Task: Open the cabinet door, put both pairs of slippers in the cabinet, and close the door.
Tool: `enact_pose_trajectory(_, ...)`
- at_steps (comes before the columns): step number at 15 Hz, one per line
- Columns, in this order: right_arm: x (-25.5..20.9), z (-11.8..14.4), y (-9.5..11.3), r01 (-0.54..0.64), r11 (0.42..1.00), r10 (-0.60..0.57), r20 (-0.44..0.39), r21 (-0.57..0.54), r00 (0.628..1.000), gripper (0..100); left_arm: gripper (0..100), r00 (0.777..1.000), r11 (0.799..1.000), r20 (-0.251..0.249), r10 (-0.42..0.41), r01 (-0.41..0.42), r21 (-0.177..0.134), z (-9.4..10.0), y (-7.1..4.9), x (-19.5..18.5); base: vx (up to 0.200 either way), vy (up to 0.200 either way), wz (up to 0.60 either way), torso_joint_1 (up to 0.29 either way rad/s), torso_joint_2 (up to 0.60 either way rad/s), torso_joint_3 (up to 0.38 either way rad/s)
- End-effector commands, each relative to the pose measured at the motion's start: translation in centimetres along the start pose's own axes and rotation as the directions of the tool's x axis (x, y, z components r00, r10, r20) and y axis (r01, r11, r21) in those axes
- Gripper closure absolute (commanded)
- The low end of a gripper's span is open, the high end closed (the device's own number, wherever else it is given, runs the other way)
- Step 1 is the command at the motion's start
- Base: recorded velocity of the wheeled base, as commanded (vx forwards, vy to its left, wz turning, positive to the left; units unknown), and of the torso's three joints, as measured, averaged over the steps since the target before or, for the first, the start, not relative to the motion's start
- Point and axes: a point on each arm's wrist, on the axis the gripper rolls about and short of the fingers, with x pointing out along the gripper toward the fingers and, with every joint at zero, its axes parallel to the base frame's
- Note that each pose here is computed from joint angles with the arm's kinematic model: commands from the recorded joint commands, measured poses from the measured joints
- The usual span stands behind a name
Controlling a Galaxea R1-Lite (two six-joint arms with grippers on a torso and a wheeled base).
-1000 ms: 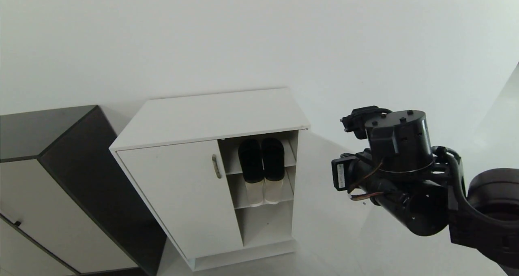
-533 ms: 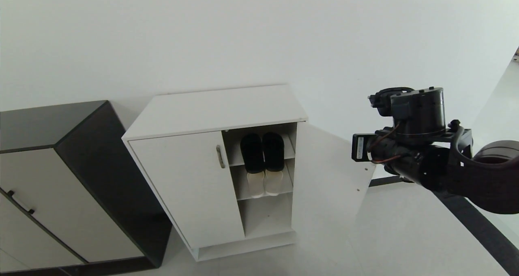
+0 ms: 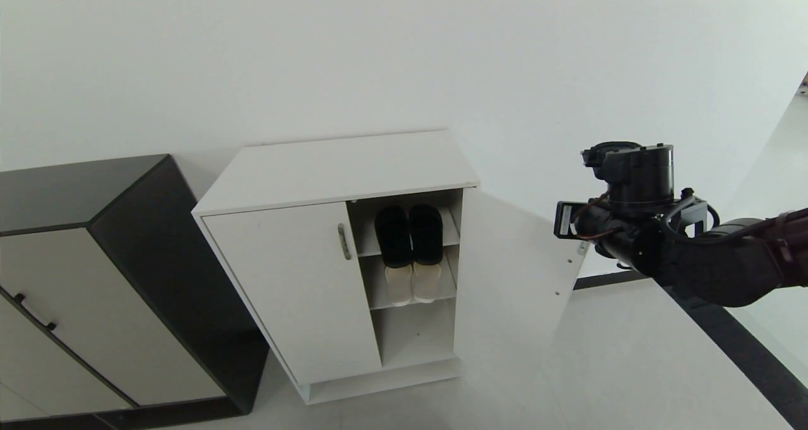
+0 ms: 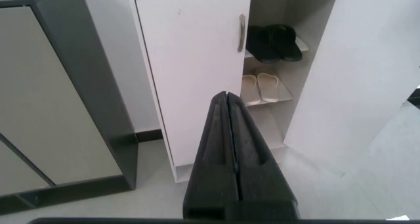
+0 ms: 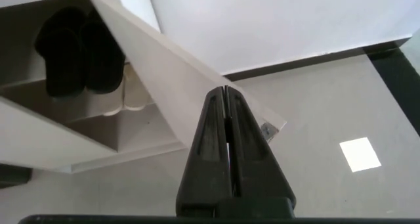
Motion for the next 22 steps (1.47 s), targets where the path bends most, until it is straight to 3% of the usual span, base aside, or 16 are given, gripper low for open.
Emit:
enact_pose_trajectory(1, 2.3, -1.4, -0.3, 0.031, 0.999, -0.031, -0.021, -0.006, 0.999, 100, 100, 1.000, 1.000, 0.000, 0.000, 0.000, 0.000, 0.0, 0.0, 0.0, 0.000, 0.000, 0.00, 0.000, 0.00, 0.000)
enact_pose_trajectory(16, 5.7, -3.0, -1.0, 0.076, 0.997, -0.076, -0.013, -0.005, 0.997, 100, 100, 1.000, 1.000, -0.002, 0.000, 0.000, 0.000, 0.0, 0.0, 0.0, 0.000, 0.000, 0.00, 0.000, 0.00, 0.000)
enact_pose_trajectory(22, 4.9, -3.5, -0.2, 0.051, 0.998, -0.052, -0.026, -0.021, 0.998, 100, 100, 1.000, 1.000, -0.002, 0.002, -0.002, 0.000, 0.0, 0.0, 0.0, 0.000, 0.000, 0.00, 0.000, 0.00, 0.000)
